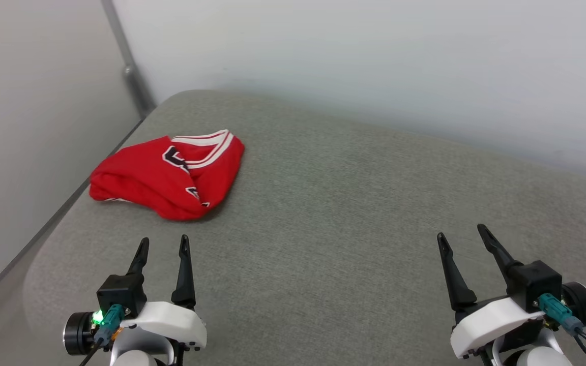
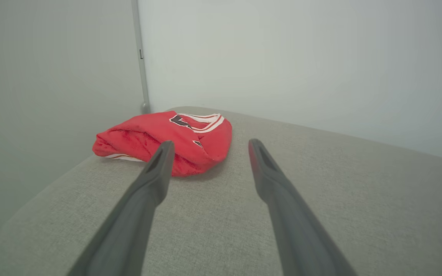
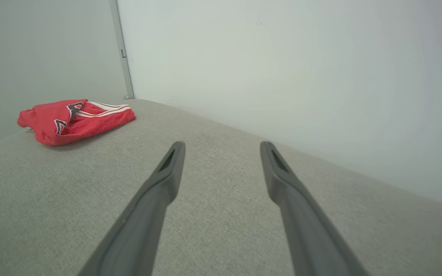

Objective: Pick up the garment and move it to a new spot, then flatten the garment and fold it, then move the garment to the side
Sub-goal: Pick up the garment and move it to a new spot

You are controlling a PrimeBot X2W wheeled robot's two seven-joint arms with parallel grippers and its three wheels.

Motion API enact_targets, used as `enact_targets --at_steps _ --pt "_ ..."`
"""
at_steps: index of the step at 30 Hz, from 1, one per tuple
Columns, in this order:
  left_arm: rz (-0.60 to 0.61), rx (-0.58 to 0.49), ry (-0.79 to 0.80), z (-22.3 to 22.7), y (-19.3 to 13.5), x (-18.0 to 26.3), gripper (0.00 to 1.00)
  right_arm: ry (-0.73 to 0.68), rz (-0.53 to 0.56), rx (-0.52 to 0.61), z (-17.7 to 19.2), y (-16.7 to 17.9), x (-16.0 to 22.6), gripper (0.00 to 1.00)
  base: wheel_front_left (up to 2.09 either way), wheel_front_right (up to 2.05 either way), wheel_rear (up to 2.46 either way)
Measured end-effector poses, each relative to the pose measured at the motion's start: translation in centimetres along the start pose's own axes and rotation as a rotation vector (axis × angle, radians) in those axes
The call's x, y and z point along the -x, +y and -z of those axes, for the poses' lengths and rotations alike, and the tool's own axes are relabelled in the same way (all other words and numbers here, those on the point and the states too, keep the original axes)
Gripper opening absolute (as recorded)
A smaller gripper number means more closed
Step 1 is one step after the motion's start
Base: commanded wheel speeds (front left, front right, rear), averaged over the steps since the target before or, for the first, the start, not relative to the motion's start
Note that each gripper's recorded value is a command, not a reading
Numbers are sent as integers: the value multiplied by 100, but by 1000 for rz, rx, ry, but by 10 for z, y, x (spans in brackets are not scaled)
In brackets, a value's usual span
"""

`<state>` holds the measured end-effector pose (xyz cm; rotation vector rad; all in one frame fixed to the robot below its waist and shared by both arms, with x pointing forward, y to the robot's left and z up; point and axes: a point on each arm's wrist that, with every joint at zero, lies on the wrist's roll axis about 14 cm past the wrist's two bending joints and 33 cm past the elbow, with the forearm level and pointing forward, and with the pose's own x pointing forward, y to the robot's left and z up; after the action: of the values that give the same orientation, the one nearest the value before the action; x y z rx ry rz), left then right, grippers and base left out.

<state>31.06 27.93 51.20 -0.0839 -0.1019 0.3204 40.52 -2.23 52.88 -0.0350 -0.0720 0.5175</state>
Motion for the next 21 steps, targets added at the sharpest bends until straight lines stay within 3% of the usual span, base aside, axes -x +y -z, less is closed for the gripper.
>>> enact_targets --at_steps 10,16,21 --pt "-136 -16 -25 -11 48 25 100 -13 -156 -15 -2 51 -25 100 0 0 0" --pt "-159 -17 -35 -15 53 22 100 -5 -176 -16 2 56 -30 100 0 0 0" --pt "-111 -34 -59 -32 46 -7 100 -5 -170 1 2 52 -37 100 0 0 0"
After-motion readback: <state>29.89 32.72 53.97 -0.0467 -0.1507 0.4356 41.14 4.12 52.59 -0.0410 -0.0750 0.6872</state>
